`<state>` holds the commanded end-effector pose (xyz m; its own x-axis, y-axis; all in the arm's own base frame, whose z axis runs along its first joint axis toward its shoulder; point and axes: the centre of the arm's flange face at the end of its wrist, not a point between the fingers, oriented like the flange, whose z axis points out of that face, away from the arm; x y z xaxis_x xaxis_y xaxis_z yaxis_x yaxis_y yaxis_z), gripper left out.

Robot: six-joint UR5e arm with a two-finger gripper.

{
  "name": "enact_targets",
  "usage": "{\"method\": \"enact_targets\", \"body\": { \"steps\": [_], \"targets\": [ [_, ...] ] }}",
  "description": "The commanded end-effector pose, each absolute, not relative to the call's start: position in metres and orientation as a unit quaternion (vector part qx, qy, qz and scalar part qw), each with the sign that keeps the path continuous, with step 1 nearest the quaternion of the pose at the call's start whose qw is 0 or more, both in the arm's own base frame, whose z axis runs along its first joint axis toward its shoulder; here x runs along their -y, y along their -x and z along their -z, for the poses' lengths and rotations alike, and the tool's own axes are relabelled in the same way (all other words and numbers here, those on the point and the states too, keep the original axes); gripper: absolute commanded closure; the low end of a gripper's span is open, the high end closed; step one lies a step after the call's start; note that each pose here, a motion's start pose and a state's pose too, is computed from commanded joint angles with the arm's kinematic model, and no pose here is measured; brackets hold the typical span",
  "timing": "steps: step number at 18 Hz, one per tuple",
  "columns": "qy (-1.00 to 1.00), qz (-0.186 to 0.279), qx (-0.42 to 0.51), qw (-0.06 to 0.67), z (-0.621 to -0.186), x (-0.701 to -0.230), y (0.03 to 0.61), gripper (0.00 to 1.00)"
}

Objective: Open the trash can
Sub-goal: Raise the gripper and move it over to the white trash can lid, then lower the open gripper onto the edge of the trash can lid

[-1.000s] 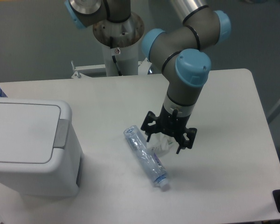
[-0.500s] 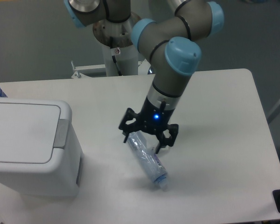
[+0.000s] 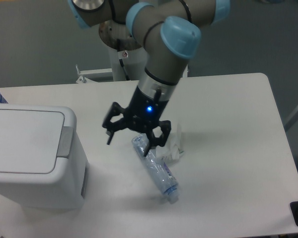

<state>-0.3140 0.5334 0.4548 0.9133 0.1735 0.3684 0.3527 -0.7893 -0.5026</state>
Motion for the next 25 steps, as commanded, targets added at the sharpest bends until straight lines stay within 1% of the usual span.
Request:
{"method": "enact_targets", "body": {
  "steps": [5,13,25],
  "targets": [
    [0.924,0.169,0.141,0.311,-0.473,-0.536,0.301,0.00],
    [0.925,0.180,0.129,0.310,-0.478,-0.549,0.276,0.00],
    [0.925,0.180,0.116,0.313,-0.462,-0.565,0.272,0.00]
  ]
}}
